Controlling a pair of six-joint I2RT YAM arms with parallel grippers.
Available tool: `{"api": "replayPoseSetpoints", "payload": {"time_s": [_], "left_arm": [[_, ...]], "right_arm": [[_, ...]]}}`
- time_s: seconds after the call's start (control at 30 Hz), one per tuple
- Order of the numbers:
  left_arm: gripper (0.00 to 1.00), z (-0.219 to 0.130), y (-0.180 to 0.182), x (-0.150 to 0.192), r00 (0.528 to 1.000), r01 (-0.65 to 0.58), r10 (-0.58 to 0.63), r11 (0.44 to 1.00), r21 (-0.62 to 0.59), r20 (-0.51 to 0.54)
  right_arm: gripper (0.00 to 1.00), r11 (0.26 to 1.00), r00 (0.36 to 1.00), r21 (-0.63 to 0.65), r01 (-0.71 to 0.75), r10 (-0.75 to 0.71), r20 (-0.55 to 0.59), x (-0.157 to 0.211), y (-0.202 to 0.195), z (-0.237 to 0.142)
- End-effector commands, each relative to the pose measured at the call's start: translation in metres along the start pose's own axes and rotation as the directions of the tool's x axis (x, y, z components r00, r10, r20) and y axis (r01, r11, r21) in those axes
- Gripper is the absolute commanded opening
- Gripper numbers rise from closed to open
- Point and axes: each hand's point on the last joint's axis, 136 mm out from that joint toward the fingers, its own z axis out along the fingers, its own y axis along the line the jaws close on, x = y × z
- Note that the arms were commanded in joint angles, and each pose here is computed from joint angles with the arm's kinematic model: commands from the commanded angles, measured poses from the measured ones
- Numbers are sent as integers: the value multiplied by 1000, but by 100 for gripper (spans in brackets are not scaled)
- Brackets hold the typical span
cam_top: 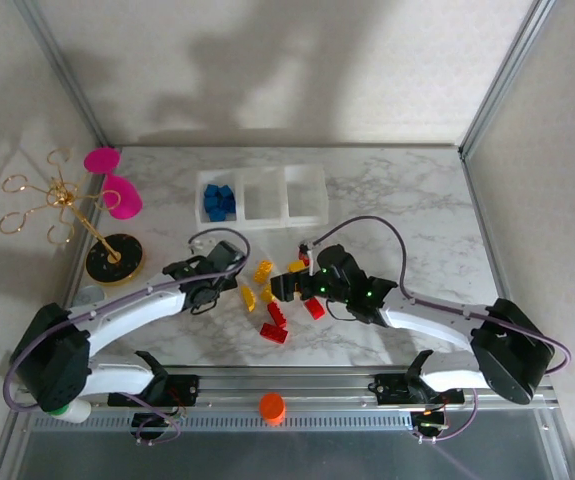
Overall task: Sort the legos into containers by color
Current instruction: Pick up the lego from the bottom-left of the table, then place the lego in the container.
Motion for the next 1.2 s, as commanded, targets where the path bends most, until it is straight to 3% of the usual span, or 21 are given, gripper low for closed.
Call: {"api": "replayPoseSetpoints", "payload": {"time_s": [0.0,0.37,0.57,0.7,0.93,1.17], "left_arm": [[33,-1,-27,-38,996,-53,53,999,-4,74],[32,78,-102,-123,991,-64,61,998,24,116],[33,131,-119,-130,996,-45,42,998,40,73],[42,151,-125,-132,996,-62,61,998,16,62],[61,125,-131,-156,996,-42,36,997,67,85],[68,41,-107,-148,994,31,-52,976,217,92]], "right_arm": [[99,997,997,42,-64,62,54,-24,-15,-8],[99,983,980,120,-139,120,158,-61,-55,-24],[98,977,987,181,-114,90,135,-61,-67,-22],[99,975,992,203,-94,73,107,-60,-70,-16],[99,977,1000,213,1,-6,25,-57,-58,-5],[98,968,989,214,134,-116,-95,-42,-31,-3]]}}
